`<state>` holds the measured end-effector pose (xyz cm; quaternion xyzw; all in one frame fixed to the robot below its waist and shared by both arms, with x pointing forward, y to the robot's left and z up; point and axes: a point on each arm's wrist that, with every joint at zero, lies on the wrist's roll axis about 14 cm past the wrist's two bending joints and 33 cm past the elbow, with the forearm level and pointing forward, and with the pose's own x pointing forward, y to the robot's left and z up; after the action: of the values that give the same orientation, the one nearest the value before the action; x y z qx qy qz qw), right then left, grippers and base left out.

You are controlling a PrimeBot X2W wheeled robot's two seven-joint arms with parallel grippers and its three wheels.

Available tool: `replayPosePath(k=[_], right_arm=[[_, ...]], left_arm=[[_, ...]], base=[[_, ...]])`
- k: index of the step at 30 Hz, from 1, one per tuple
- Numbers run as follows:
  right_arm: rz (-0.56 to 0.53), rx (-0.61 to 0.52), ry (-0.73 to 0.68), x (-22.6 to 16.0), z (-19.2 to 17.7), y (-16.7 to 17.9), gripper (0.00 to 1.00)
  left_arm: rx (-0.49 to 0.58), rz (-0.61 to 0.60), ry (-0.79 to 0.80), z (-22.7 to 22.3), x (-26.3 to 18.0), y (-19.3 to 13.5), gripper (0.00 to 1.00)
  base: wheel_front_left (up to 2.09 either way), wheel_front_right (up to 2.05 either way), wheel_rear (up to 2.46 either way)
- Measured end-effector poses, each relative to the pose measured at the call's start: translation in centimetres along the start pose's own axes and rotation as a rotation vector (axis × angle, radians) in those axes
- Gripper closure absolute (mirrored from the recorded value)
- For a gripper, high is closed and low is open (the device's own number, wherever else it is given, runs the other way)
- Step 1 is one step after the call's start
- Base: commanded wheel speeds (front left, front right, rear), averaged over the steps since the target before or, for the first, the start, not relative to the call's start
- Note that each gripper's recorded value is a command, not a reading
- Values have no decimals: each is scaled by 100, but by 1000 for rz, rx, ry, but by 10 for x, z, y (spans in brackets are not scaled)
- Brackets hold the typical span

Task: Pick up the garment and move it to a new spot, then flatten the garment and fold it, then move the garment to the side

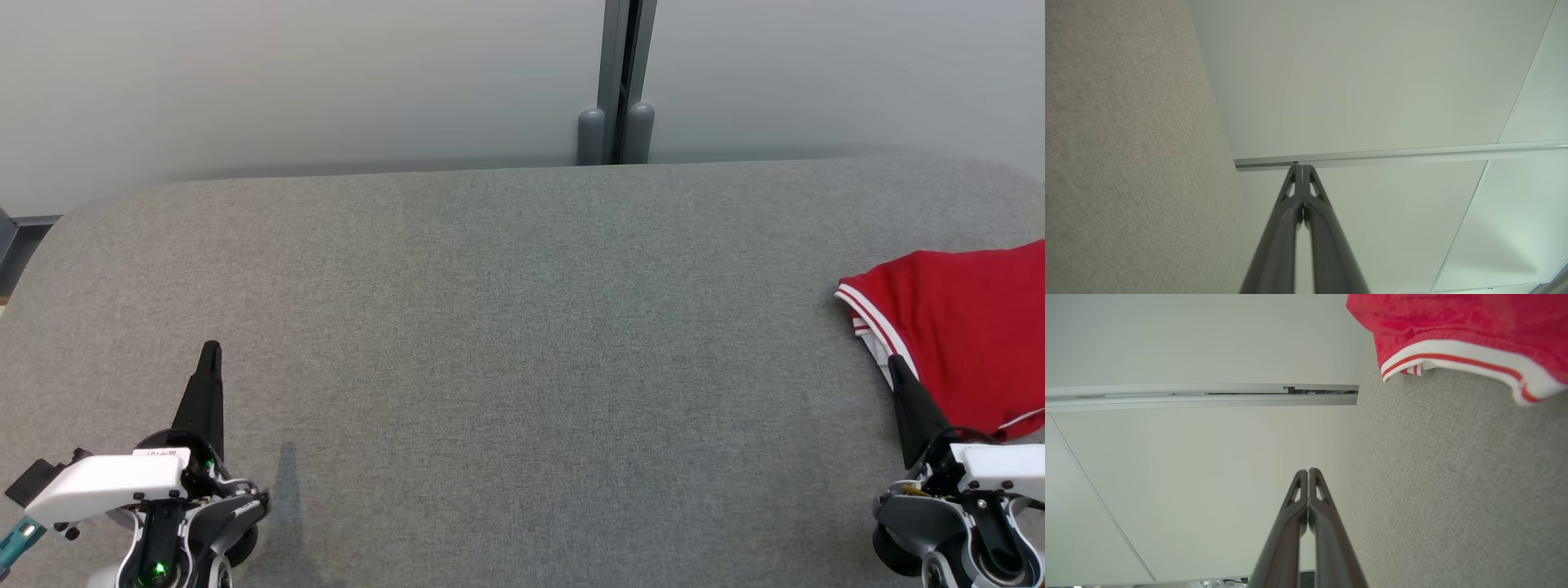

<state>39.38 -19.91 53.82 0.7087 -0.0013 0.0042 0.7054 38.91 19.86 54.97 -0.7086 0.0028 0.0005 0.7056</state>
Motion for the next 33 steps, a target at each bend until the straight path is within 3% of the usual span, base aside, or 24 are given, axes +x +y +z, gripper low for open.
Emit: replayPosePath(k=[33], right_arm=[[0,0,2,0,0,0,100]], left_arm=[[0,0,0,0,0,0,100]], base=[[0,0,0]])
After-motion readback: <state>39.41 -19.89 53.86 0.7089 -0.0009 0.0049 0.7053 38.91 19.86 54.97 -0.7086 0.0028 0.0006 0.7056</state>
